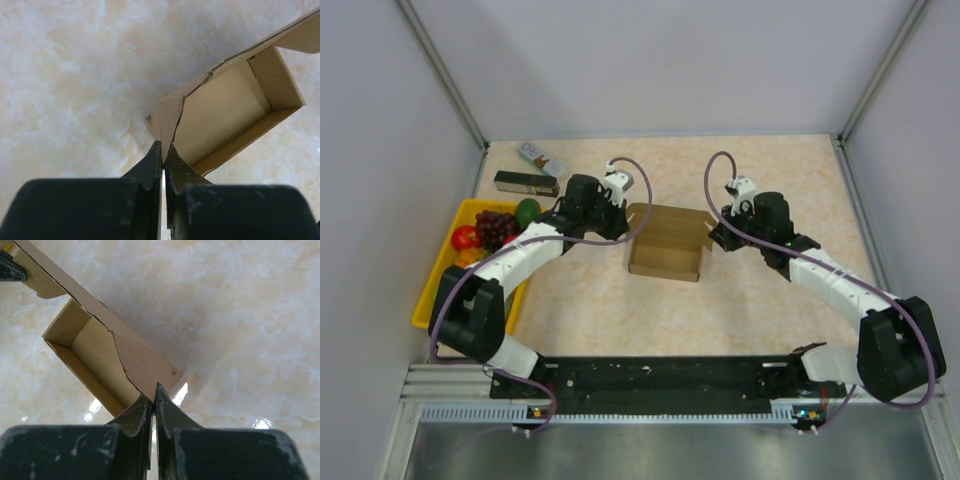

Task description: Fold the paper box

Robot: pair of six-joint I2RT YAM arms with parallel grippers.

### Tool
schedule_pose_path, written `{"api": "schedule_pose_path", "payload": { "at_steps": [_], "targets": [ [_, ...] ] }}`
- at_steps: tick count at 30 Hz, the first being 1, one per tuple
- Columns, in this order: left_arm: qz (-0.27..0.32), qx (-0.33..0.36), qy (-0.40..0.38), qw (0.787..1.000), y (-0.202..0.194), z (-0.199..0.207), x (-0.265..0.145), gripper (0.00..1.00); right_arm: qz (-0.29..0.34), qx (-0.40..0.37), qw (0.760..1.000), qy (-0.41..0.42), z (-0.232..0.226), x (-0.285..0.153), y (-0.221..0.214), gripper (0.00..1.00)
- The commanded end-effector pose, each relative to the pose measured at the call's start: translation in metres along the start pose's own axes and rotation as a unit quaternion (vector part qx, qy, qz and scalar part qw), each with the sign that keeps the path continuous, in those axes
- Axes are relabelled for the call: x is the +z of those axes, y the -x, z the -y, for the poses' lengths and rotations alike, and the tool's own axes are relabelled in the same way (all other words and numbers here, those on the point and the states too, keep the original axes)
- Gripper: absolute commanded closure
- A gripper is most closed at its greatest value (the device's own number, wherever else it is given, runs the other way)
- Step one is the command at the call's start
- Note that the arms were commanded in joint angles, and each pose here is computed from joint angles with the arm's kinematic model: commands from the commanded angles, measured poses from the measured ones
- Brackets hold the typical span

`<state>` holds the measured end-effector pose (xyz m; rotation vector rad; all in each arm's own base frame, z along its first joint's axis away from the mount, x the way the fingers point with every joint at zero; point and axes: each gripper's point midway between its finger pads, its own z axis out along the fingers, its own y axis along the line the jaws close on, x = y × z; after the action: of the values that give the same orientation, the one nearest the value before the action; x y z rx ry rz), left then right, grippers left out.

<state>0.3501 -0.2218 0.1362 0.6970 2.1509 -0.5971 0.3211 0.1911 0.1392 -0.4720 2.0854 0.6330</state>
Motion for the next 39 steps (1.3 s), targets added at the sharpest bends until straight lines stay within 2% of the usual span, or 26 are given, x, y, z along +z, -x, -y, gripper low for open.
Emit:
{"api": "schedule_pose_path", "payload": {
  "at_steps": [1, 4, 10, 14, 21, 26, 28, 39],
  "targets": [
    [0.003, -0.069, 0.001, 0.998, 0.006, 0.009, 0.002, 0.99, 0.023, 0.05, 0.998, -0.005, -0.013, -0.007, 0.017, 1.0],
    [-0.004, -0.107, 0.002, 0.994, 0.0, 0.013, 0.003, 1.0, 0.024, 0.077, 0.997, -0.014, -0.02, -0.008, 0.016, 1.0],
    [-0.015, -0.139, 0.005, 0.99, -0.013, 0.02, 0.006, 1.0, 0.029, 0.116, 0.992, -0.04, -0.029, -0.008, 0.018, 1.0],
    [-0.005, -0.14, 0.011, 0.99, -0.013, 0.021, 0.002, 1.0, 0.041, 0.098, 0.992, -0.069, -0.018, -0.009, 0.017, 0.97],
    [0.025, -0.133, 0.022, 0.991, -0.006, 0.023, -0.006, 1.0, 0.073, 0.064, 0.993, -0.066, -0.013, -0.006, 0.017, 0.88],
    [0.021, -0.128, 0.026, 0.991, -0.012, 0.026, -0.005, 1.0, 0.082, 0.053, 0.993, -0.07, -0.01, -0.006, 0.013, 0.91],
    [0.019, -0.127, 0.027, 0.991, -0.014, 0.029, -0.004, 1.0, 0.085, 0.052, 0.993, -0.068, -0.011, -0.006, 0.014, 1.0],
    [0.042, -0.14, 0.078, 0.986, -0.013, 0.032, -0.011, 1.0, 0.1, 0.119, 0.984, -0.092, -0.02, -0.012, 0.017, 1.0]
  ]
}}
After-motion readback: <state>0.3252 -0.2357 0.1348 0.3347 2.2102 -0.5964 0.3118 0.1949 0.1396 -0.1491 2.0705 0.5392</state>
